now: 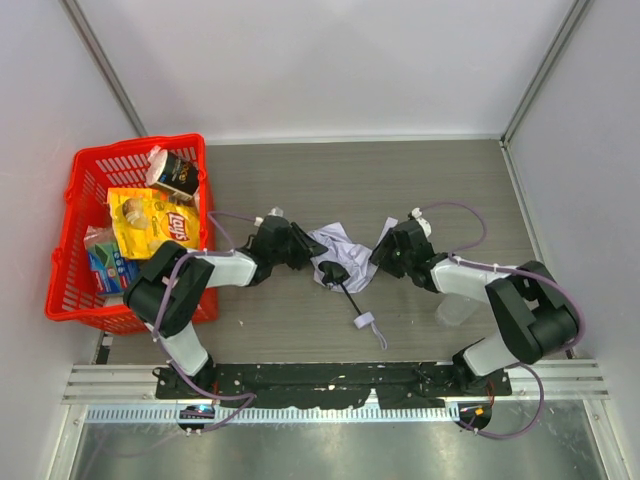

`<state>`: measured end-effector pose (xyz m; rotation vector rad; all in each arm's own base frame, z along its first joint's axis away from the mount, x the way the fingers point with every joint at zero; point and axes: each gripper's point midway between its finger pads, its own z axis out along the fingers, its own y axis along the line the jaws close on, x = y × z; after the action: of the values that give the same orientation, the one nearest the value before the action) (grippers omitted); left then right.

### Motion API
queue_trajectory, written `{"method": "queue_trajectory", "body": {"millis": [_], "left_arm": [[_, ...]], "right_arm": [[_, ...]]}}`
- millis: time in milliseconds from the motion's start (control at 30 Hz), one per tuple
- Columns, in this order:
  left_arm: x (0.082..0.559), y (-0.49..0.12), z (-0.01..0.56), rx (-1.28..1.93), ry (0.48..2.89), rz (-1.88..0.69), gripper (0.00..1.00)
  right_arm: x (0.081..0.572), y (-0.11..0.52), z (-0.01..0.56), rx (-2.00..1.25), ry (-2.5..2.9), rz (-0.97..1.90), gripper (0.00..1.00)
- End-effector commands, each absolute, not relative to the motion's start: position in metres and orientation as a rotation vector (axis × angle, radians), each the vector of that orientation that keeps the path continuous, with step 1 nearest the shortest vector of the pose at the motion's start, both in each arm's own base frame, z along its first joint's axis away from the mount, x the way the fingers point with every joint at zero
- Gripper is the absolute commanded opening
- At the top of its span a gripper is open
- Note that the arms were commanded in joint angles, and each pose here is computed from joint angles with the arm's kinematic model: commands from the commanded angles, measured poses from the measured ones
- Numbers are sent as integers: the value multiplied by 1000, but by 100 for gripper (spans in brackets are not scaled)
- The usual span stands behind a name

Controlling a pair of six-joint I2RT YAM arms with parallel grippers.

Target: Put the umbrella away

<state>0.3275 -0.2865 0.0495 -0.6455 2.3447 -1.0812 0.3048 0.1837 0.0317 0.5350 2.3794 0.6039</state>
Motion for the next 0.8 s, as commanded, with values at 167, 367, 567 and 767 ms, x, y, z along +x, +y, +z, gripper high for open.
{"method": "queue_trajectory", "body": {"millis": [167,367,567,767], "left_arm": [[320,-292,91,-536,2121,-1326,0],[315,-287,144,-471,1838,-1536,0],[312,-295,197,-386,1702,-1664,0],[307,-298,210,-299,1733,-1628,0]], "right_arm": [[346,184,65,572,2125,654,1],[369,191,85,517,2053,656,1],[395,214,100,487,1983,753,1],[428,218,111,490,1928,768,1]]}}
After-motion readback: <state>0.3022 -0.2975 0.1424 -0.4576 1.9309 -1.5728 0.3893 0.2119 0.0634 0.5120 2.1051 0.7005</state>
